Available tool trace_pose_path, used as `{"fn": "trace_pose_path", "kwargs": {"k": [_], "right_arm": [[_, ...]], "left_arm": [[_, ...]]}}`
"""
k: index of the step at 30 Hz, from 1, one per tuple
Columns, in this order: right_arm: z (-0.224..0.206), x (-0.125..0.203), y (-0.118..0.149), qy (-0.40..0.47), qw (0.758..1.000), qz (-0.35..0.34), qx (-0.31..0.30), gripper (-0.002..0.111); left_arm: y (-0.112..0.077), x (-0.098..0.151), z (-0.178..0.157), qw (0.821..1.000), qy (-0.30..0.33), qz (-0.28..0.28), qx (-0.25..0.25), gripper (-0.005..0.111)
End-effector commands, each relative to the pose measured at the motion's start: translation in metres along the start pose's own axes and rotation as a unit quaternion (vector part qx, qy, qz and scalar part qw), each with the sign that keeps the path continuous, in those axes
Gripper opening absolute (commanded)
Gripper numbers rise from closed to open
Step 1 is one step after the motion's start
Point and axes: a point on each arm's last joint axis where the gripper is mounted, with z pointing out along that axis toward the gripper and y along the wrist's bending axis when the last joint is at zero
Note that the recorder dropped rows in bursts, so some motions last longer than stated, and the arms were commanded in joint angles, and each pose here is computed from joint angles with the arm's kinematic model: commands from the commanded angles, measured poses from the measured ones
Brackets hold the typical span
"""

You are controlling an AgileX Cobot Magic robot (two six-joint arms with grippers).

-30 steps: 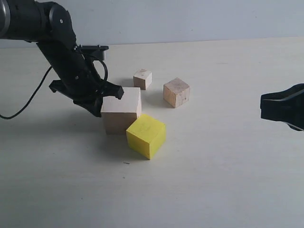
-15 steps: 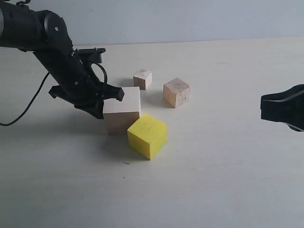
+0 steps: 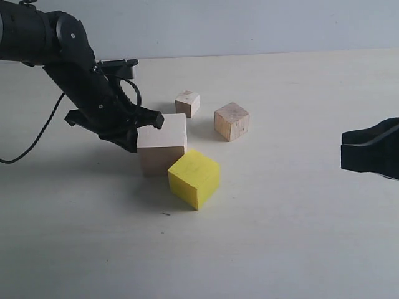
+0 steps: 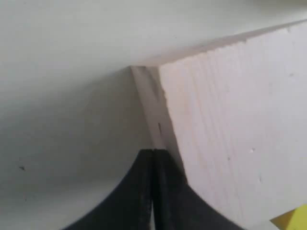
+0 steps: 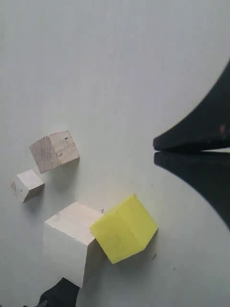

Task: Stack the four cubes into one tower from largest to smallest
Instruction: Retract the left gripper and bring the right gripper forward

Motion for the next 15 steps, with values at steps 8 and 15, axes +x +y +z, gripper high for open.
{"fn": "trace_pose_path", "kwargs": {"k": [8, 15], "right_arm": [[0.032, -0.007, 0.002, 0.004, 0.996, -0.090, 0.002, 0.000], [0.048, -0.013, 0.005, 0.045, 0.995, -0.085, 0.002, 0.009]], "left_arm": [[-0.006, -0.001, -0.010, 1.000, -0.019, -0.002, 0.010, 0.000], [-0.007, -0.004, -0.013, 0.999, -0.036, -0.001, 0.010, 0.000]]}}
